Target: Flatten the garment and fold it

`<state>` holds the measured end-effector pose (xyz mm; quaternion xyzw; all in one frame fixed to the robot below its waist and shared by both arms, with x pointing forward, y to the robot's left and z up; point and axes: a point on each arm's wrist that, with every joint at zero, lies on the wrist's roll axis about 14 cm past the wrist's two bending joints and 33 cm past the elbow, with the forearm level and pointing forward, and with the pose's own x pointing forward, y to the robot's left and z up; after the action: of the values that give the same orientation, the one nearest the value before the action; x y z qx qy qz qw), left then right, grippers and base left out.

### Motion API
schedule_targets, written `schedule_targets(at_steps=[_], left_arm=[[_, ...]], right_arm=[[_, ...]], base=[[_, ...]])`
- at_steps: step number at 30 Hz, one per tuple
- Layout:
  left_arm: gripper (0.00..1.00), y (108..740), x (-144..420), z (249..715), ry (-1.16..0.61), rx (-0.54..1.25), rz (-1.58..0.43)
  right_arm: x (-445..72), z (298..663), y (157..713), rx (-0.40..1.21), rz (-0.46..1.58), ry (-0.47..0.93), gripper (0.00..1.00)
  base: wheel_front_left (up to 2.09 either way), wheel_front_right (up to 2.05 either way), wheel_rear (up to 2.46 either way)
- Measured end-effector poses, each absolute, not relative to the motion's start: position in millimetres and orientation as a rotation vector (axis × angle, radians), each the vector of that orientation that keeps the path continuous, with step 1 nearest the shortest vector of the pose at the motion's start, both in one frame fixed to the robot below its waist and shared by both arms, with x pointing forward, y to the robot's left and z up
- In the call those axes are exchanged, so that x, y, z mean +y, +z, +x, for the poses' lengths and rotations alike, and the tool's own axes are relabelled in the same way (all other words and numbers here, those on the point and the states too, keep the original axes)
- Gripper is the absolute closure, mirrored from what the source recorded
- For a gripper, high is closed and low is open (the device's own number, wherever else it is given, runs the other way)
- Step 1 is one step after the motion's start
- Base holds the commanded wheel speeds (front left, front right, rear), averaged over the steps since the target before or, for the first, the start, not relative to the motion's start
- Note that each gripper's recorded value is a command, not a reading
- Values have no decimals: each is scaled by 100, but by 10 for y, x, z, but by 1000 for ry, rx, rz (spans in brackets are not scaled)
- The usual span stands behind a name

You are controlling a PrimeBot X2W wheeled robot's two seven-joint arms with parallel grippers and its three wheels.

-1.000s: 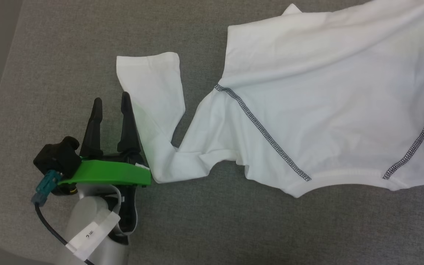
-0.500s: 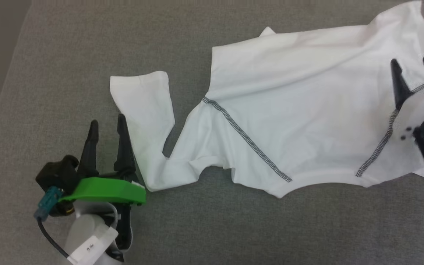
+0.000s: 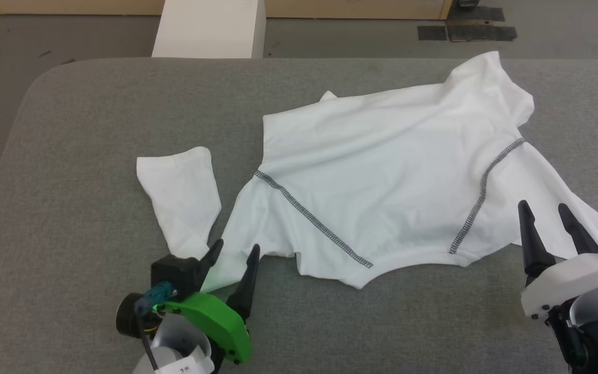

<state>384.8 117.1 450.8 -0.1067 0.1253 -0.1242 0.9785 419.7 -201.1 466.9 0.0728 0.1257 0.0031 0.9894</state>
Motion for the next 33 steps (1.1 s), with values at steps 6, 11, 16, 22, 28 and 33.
schedule_targets(at_steps=[6, 11, 16, 22, 28, 33], left_arm=[[0, 4062, 1106, 3691, -320, 497, -64], [0, 3780, 1327, 3682, -234, 669, 6], [100, 3772, 1478, 3794, -148, 687, -11], [100, 3902, 2032, 3872, 56, 623, -73], [100, 4171, 2668, 3887, 241, 504, -74], [39, 4262, 2874, 3898, 303, 434, -106]], right_arm=[[-2060, 4033, 4707, 247, 188, -7, 0], [-2091, 3989, 4723, 238, 200, -17, 0], [-2121, 3965, 4695, 242, 217, -27, 0], [-2139, 3937, 4686, 241, 220, -34, 0], [-2189, 3904, 4643, 254, 221, -51, 0], [-2179, 3891, 4565, 292, 215, -49, 0]], base=[[0, 0, 0], [0, 0, 0], [0, 0, 0], [0, 0, 0], [0, 0, 0], [0, 0, 0]])
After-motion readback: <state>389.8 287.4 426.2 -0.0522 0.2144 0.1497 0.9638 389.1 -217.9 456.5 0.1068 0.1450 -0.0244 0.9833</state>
